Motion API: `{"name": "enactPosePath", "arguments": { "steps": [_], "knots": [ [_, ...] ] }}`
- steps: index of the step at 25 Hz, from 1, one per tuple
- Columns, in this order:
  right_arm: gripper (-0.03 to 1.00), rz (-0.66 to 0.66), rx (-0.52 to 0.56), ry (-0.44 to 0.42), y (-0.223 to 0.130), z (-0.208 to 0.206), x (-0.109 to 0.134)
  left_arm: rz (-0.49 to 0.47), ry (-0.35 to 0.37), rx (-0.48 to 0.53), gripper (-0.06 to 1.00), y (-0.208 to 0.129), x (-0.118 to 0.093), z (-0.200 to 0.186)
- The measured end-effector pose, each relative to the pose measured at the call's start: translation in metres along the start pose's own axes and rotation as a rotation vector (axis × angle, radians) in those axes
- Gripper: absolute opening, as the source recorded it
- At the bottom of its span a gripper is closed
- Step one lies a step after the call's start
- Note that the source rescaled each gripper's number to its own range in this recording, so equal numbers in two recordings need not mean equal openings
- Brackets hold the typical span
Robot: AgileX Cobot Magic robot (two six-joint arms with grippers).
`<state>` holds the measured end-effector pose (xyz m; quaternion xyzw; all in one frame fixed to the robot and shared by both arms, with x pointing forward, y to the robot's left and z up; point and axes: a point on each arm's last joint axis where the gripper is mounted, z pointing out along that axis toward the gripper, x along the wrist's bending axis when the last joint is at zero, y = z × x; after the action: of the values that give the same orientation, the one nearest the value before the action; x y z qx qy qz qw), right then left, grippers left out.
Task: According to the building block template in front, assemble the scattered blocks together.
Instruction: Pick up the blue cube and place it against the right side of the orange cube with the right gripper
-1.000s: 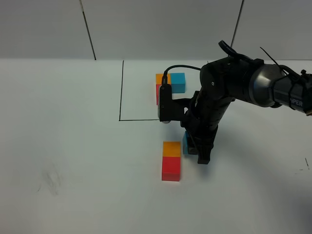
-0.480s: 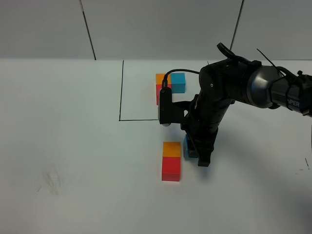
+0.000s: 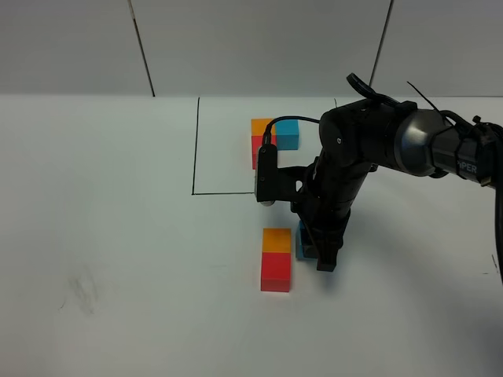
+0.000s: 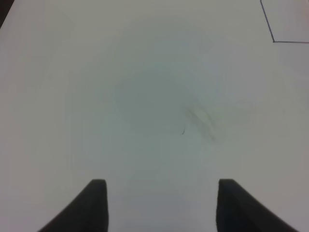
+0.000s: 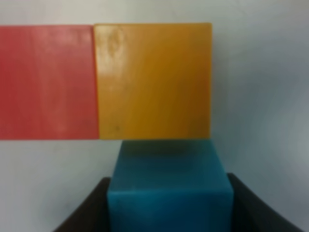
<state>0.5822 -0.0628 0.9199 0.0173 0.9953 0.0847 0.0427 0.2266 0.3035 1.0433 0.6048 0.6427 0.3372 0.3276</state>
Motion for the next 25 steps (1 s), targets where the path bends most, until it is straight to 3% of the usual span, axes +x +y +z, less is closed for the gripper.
{"name": "enactPosePath", "arguments": {
  "steps": [25],
  "knots": [
    [0.46, 0.059, -0.010, 0.015, 0.001, 0.015, -0.001, 0.000, 0.000, 0.000, 0.57, 0.000, 0.000, 0.000]
  ]
}}
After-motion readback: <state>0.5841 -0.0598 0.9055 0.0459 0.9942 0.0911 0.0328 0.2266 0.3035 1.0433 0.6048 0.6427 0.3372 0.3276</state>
